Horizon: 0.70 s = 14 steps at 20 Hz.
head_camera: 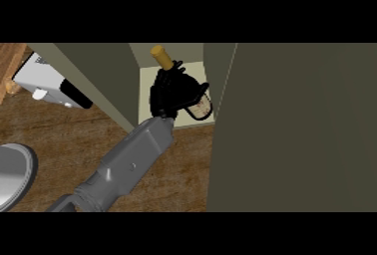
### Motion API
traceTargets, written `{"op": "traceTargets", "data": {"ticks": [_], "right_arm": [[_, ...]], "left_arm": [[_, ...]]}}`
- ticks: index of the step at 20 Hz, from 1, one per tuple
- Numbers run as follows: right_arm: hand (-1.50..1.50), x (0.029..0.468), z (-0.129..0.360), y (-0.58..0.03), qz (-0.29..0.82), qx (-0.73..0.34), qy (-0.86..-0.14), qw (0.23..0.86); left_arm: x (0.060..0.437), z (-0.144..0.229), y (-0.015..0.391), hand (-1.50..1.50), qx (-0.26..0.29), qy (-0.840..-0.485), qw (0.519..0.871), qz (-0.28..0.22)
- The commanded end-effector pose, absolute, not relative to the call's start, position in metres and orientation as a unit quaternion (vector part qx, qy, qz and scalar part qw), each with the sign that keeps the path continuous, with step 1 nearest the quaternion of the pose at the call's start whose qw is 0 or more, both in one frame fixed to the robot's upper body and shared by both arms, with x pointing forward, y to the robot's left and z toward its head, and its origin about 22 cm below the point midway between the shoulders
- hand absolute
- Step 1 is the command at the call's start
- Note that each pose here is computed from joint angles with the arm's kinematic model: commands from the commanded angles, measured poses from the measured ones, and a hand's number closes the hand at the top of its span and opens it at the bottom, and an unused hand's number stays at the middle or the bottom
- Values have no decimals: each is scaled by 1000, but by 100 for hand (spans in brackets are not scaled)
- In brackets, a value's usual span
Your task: Pick up the wine, place it into the cabinet and close the cabinet
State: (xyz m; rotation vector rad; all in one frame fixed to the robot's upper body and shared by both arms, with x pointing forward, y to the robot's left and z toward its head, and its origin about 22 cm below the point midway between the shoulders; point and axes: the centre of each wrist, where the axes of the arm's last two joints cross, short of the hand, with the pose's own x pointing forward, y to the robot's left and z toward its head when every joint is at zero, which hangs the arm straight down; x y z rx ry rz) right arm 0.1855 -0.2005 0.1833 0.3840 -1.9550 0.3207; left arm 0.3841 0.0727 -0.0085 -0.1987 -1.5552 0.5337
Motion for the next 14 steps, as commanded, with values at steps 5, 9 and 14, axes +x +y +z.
{"op": "traceTargets", "data": {"ticks": [5,9,14], "right_arm": [[-150,192,180,-196,132,165,-818,535],[-150,192,177,-203,138,155,-818,537],[-150,187,180,-196,132,162,-819,534]], "left_arm": [[394,14,60,-150,-80,-694,669,253],[393,5,64,-150,-61,-700,672,234],[391,-1,65,-150,-23,-724,668,170]]}}
